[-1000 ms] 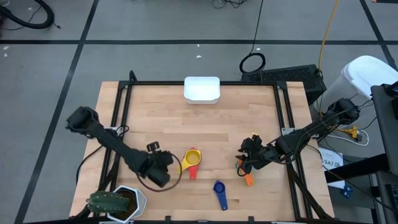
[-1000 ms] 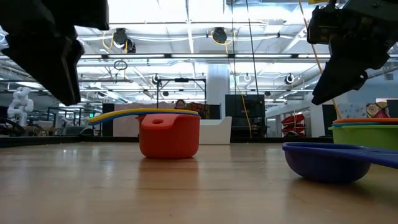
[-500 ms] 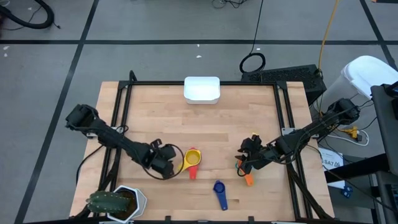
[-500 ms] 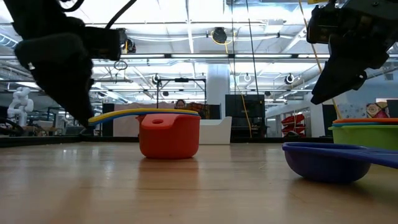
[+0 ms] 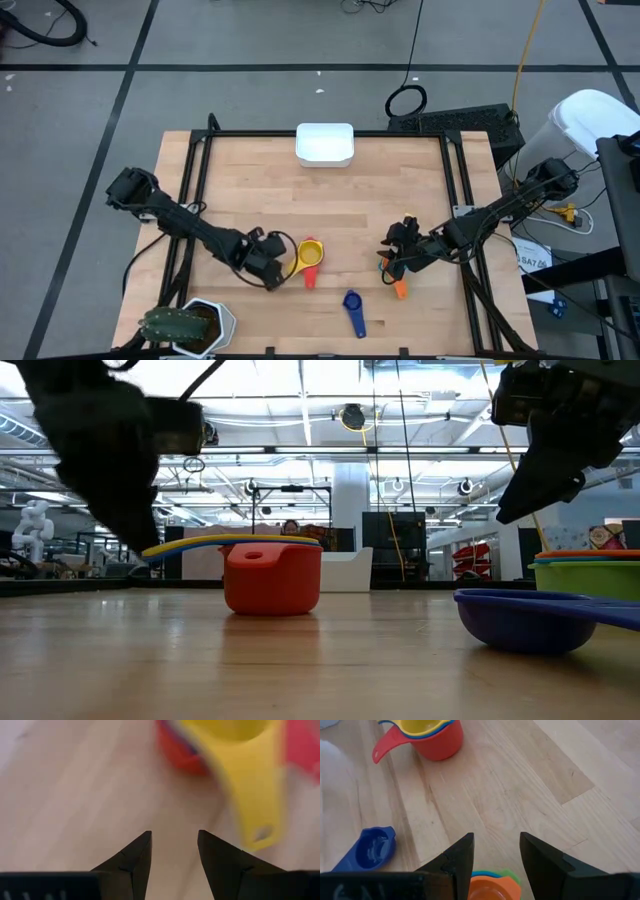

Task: Nest measuring cups in basket
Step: Stack the left nested measuring cups on top of the red measuring cup

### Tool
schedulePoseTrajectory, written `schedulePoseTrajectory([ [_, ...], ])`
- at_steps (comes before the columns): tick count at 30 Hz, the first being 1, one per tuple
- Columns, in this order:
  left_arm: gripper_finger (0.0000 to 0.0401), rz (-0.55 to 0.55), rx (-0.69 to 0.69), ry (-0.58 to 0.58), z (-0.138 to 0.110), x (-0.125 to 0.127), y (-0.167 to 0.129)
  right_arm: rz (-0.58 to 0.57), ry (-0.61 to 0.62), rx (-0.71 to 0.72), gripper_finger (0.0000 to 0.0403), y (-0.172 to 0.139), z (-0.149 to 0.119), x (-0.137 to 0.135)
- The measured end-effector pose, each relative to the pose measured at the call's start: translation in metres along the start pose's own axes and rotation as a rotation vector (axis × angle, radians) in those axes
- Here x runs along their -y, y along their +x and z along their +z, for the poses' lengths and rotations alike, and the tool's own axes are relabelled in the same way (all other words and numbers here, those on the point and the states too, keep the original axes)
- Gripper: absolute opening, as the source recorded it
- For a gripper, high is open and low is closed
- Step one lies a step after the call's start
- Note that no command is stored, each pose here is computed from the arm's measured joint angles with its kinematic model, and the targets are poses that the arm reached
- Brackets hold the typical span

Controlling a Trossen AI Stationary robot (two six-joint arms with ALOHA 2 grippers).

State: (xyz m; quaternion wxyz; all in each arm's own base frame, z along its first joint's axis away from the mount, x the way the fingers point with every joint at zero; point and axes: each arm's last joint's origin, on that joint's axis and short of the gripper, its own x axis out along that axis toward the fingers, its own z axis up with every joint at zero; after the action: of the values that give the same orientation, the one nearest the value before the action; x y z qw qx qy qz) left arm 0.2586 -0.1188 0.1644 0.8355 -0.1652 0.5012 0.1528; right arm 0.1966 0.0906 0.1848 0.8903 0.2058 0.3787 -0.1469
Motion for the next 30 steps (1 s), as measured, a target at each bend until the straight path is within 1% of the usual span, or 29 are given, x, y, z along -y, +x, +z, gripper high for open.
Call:
schedulePoseTrajectory([
  [3,0.0163,-0.114,0.083,0.005,0.006,0.012,-0.002,0.0,-0.012,0.0,0.015,0.0,0.0,0.0],
  [5,0.0163,-0.149,0.113,0.021,0.008,0.017,-0.003,0.0,-0.014,0.0,0.015,0.0,0.0,0.0],
  [7,0.0163,-0.126,0.093,0.028,0.006,0.015,-0.003,0.0,-0.015,0.0,0.015,0.0,0.0,0.0],
  [12,0.0163,-0.01,-0.008,0.016,-0.004,0.003,-0.001,0.002,-0.018,-0.003,0.015,0.0,0.0,0.0],
  [15,0.0163,0.016,-0.031,-0.009,-0.006,0.001,-0.001,0.003,-0.018,-0.002,0.015,0.0,0.0,0.0],
  [17,0.0163,-0.001,-0.017,-0.026,-0.005,0.002,-0.001,0.006,-0.016,0.002,0.015,0.0,0.0,0.0],
  [20,0.0163,-0.065,0.035,-0.027,0.0,0.009,-0.002,0.048,-0.009,0.037,0.015,0.0,0.004,-0.005],
  [23,0.0163,-0.117,0.082,0.004,0.003,0.015,-0.003,0.126,-0.08,0.075,0.015,0.004,0.008,-0.014],
  [24,0.0163,-0.121,0.087,0.006,0.003,0.016,-0.003,0.127,-0.107,0.074,0.015,0.006,0.007,-0.015],
  [30,0.0163,-0.101,0.069,0.011,-0.001,0.015,-0.004,0.08,-0.182,0.031,0.015,0.008,0.003,-0.011],
])
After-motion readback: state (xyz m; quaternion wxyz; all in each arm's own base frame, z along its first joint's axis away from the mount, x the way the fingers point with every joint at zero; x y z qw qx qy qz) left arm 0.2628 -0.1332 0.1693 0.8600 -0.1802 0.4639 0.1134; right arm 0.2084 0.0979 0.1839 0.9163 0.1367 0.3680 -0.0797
